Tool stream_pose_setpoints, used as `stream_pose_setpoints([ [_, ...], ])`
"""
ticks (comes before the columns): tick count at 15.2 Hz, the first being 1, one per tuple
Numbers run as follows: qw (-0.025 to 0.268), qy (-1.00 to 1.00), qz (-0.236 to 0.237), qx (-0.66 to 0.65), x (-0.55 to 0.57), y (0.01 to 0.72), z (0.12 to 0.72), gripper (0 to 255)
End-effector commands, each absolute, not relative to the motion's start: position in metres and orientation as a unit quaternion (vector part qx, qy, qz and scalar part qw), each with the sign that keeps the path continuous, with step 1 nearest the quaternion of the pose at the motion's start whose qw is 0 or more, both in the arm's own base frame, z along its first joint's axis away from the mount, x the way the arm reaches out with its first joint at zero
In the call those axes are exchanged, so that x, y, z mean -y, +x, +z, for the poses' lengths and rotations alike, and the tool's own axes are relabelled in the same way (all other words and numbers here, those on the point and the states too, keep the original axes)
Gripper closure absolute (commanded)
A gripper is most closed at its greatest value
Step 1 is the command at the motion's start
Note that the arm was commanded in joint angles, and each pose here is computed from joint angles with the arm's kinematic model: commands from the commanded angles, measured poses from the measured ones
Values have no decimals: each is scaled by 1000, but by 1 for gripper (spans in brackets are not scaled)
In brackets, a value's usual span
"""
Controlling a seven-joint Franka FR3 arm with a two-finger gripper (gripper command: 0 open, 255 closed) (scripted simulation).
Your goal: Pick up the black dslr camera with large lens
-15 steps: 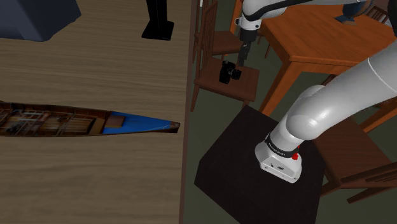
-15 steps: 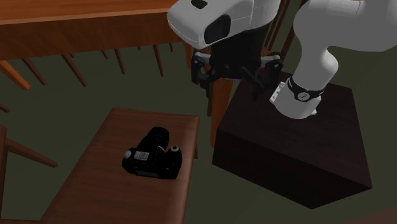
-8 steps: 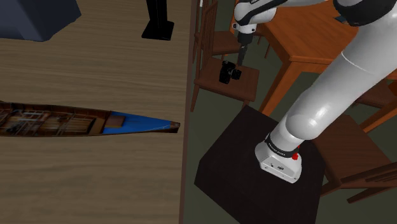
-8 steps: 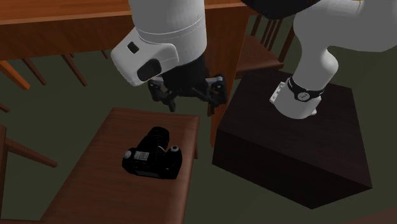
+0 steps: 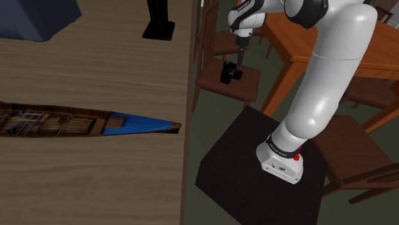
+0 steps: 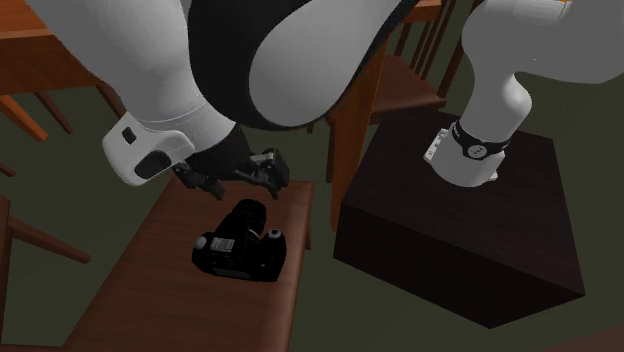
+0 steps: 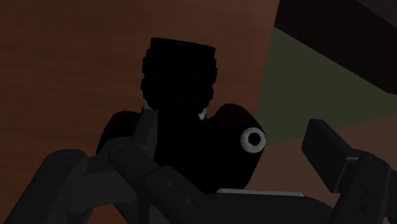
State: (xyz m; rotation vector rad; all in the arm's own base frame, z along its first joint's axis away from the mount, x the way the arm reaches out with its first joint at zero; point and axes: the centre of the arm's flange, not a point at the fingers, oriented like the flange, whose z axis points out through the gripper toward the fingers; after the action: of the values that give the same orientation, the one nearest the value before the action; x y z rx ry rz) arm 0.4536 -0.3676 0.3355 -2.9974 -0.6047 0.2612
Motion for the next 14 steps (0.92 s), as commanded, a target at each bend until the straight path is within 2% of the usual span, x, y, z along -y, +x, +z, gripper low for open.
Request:
stream_pose_setpoints([
  [1, 38, -973, 86, 209, 387, 467, 320, 0],
  [11, 38, -973, 86, 211, 391, 470, 277, 0],
  [12, 38, -973, 86, 211, 391, 470, 277, 255],
  [14, 38, -973, 86, 211, 392, 470, 277, 255],
])
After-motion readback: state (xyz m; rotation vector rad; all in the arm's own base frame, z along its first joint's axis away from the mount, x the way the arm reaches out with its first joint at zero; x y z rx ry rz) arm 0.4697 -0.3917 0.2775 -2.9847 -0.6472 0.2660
